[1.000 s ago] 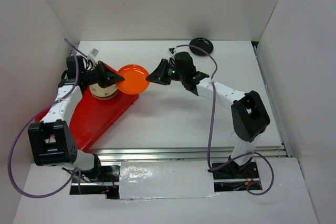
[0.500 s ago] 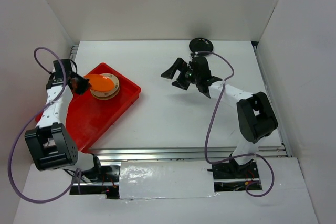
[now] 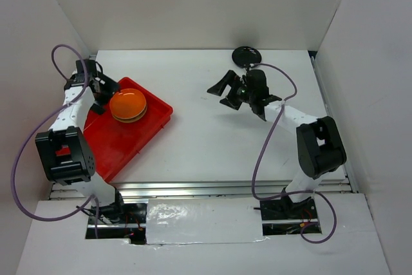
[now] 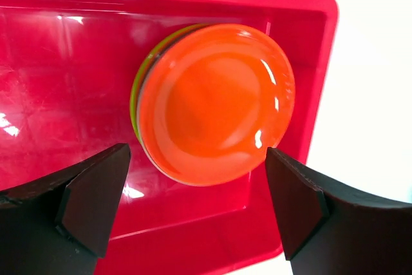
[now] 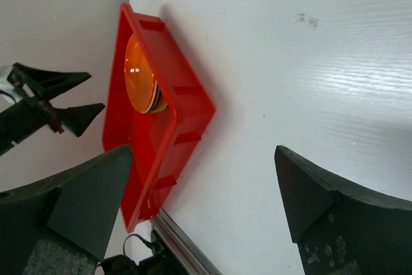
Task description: Place the plates into the plastic bin on the countertop
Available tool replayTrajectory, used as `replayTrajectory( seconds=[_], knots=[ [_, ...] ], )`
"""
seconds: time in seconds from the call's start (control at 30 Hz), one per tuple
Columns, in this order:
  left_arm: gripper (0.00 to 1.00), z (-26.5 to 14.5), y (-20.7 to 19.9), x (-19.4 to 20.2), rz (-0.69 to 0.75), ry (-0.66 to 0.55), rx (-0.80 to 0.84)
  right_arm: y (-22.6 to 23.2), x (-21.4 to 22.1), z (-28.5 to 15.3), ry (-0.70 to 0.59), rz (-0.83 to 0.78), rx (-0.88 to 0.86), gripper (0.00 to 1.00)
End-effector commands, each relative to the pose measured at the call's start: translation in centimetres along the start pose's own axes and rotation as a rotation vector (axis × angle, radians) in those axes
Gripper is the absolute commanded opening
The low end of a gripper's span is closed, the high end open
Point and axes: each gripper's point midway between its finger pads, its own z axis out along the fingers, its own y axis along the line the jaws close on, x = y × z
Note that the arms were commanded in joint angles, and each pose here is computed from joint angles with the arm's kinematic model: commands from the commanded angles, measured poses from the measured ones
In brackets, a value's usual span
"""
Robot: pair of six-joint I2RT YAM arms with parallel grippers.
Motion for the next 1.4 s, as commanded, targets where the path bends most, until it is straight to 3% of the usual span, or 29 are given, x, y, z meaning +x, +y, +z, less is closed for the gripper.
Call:
replayTrajectory(
  seconds=[0.0,0.13,0.3,0.6,0.93,1.13,1.37],
  knots=[
    [0.99,-1.2,1.1,0.1,0.045,-0.002,-0.101,-0.6,-1.9,-0.6,-0.055,-0.005,0.037,1.00],
    [0.99,-1.7,3.4,1.4,0.075,0.024,-0.167,-5.7,-6.1,0.7,-0.132,0.093,0.247,1.00],
    [0.99,-5.0,1.2,2.6,0.164,0.004,0.022,-14.2,-12.0,1.3,-0.296,0.298,0.423,1.00],
    [0.99,-8.8,-2.0,3.9,0.314,0.012,0.244,-18.1,-20.7,5.9,-0.412,0.407,0.338,1.00],
    [0.99,-9.8,-4.3,6.0,0.369,0.055,0.358,-24.1,-24.6,7.8,-0.532,0.627,0.359,0.96],
    [0.99,-10.5,-4.9,6.7,0.380,0.072,0.403,-24.5,-26.4,8.8,-0.588,0.667,0.325,0.94],
    [0.99,-11.6,-5.7,7.5,0.406,0.074,0.453,-24.3,-28.2,9.7,-0.638,0.651,0.328,0.83]
  ],
)
